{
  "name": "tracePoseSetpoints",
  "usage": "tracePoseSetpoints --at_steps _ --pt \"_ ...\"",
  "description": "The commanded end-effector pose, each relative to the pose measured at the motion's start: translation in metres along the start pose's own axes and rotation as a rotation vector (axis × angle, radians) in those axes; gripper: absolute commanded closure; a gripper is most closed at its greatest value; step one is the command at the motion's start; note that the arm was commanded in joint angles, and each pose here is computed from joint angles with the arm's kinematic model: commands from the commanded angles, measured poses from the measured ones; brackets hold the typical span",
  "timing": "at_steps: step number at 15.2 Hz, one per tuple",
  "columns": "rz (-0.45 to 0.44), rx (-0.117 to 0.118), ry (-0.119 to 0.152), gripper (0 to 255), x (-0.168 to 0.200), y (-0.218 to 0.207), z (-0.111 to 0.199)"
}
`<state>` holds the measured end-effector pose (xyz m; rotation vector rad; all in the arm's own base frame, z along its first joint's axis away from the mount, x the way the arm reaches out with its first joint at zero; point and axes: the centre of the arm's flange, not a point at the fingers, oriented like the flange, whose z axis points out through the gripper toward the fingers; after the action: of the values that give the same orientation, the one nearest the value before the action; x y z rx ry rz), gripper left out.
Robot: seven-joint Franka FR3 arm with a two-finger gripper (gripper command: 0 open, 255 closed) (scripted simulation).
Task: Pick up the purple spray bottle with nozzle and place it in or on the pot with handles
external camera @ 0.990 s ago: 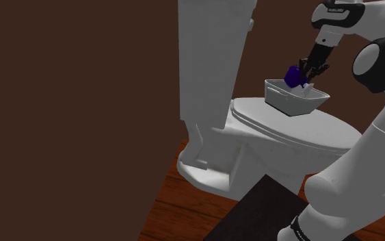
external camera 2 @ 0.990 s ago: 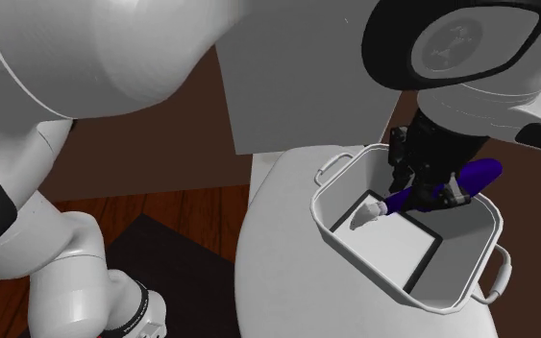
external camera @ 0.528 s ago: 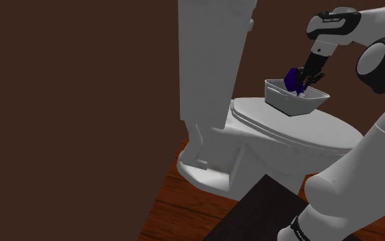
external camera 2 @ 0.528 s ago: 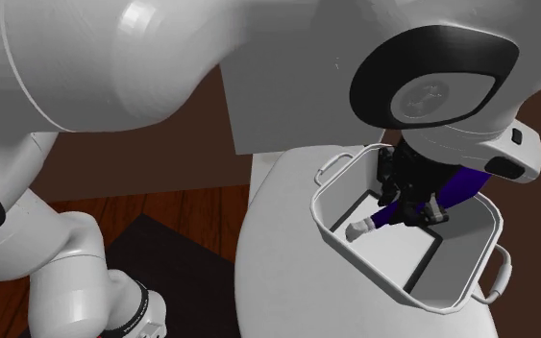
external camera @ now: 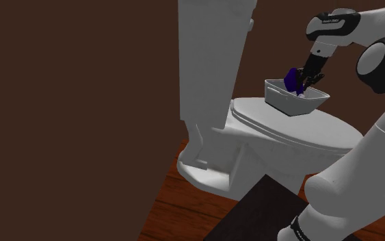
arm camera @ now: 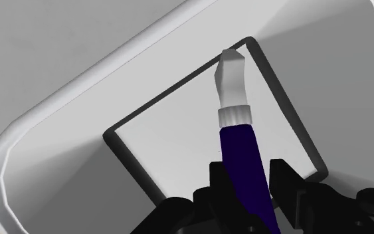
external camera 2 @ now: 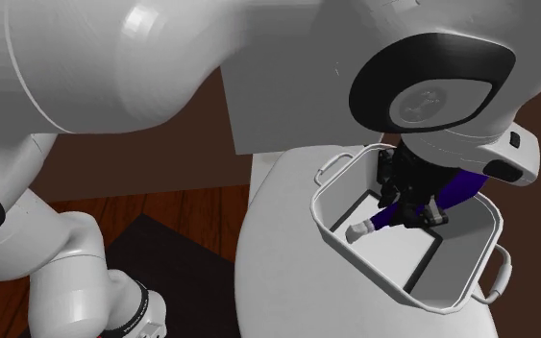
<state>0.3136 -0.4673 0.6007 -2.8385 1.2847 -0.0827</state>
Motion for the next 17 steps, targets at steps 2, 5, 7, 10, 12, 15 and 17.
tracePoseSetpoints --at_steps 2,5,7,10,12,15,17 --pt "-0.003 -0.004 0.037 0 0.006 -0.003 -0.005" --pt "-0.003 -0.004 0.037 0 0.007 -0.002 -0.005" --pt "-0.002 -0.004 0.037 0 0.004 -0.001 -0.016" --pt "-0.002 -0.004 0.037 0 0.002 -0.001 -0.053" --pt "-0.002 -0.004 0.037 0 0.002 -0.001 -0.053" --pt "-0.002 -0.004 0.037 0 0.002 -0.001 -0.053" --pt "-0.002 -0.004 0.037 0 0.002 -0.001 -0.053"
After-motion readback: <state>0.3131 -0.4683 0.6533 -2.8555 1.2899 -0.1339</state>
